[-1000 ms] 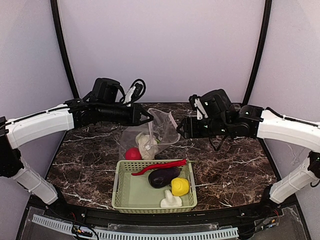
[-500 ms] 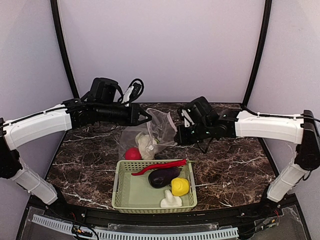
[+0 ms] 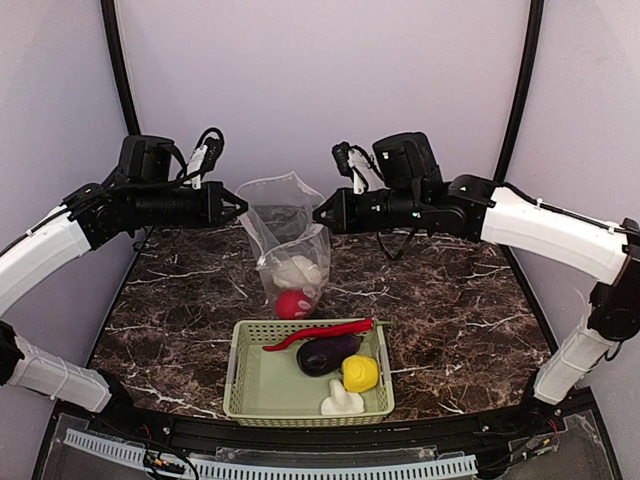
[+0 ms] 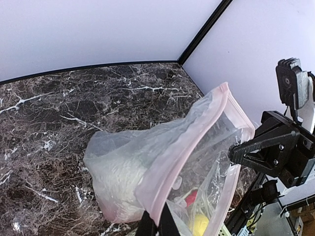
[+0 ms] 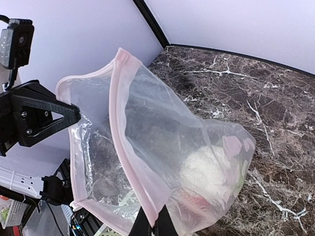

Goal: Place the food in the zip-top bag and seal the zipper
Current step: Adjust the zipper food storage bag at the center of the board, then pick up the fake vegetable from the bin.

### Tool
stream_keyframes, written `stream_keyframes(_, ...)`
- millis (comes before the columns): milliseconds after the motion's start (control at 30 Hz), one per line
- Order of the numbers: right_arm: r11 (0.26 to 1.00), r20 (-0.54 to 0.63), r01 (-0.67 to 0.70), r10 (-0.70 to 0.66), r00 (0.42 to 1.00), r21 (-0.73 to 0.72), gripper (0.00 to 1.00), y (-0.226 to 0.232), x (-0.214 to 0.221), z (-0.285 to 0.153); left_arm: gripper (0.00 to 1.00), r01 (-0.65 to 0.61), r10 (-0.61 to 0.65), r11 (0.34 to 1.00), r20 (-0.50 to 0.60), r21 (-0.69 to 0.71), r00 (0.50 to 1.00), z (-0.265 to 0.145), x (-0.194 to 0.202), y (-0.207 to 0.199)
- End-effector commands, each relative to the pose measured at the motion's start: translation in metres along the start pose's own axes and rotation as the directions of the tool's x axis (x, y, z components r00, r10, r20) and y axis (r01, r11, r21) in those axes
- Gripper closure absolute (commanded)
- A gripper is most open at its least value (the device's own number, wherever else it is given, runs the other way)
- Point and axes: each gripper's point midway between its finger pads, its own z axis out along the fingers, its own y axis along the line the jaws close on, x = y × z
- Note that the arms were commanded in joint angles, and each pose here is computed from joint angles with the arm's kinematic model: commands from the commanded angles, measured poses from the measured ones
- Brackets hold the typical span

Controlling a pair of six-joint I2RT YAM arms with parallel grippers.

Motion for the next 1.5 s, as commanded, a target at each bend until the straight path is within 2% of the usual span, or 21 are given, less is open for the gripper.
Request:
stream_keyframes(0,0.998,-0.064,-0.015,0.019,0.998,0.068,1.0,-0.022,0.029,0.02,0.99,-0.026,0.024,0.999,-0.061,-0.038,0.998,0.004,0.012,0.009)
stream_keyframes(133,0.994,-0.08,-0.027,0.035,0.996,0.102,1.0,-0.033,0.042,0.018,0.99,-0.027,0.025,0.999,-0.081,-0.017,0.996,0.011,0.016,0.008)
stream_keyframes(200,0.995,-0.082,-0.02,0.029,0.996,0.101,0.85,-0.033,0.044,0.013,0.99,-0.03,0.03,1.0,-0.087,-0.001,0.996,0.013,0.017,0.005)
stream_keyframes(300,0.995,-0.077,-0.005,0.012,0.997,0.101,0.53,-0.032,0.043,0.0,0.99,-0.031,0.032,0.999,-0.085,0.005,0.996,0.015,0.016,0.005)
stream_keyframes(367,0.991,-0.068,0.002,0.007,0.998,0.132,0.36,-0.037,0.042,-0.012,0.99,-0.03,0.03,1.0,-0.077,0.005,0.997,0.015,0.014,0.004)
stream_keyframes(533,0.98,-0.046,-0.012,0.022,0.999,0.2,0.18,-0.053,0.049,-0.05,0.99,-0.025,0.025,1.0,-0.05,0.001,0.998,0.011,0.008,0.004)
stream_keyframes(767,0.953,-0.091,-0.125,0.156,0.984,0.275,0.14,-0.098,0.104,-0.076,0.99,-0.021,0.021,1.0,-0.047,-0.008,0.999,0.01,0.009,0.008)
stream_keyframes(867,0.959,-0.123,-0.116,0.152,0.981,0.258,0.13,-0.106,0.127,-0.074,0.99,-0.017,0.017,1.0,-0.051,-0.005,0.999,0.011,0.011,0.008)
stream_keyframes(1000,0.989,-0.212,-0.001,0.033,0.977,0.148,0.14,-0.101,0.149,-0.059,0.99,-0.014,0.014,1.0,-0.061,0.001,0.998,0.013,0.015,0.009)
stream_keyframes(1167,0.988,-0.308,0.136,-0.108,0.945,0.069,0.2,-0.102,0.165,-0.043,0.99,-0.012,0.013,1.0,-0.067,0.007,0.998,0.012,0.017,0.008)
stream_keyframes(1367,0.976,-0.382,0.218,-0.203,0.901,-0.005,0.28,-0.103,0.177,-0.024,0.99,-0.012,0.012,1.0,-0.065,0.006,0.998,0.009,0.017,0.008)
stream_keyframes(1467,0.971,-0.419,0.235,-0.232,0.878,-0.047,0.36,-0.101,0.185,-0.016,0.99,-0.01,0.01,1.0,-0.069,0.007,0.998,0.01,0.018,0.008)
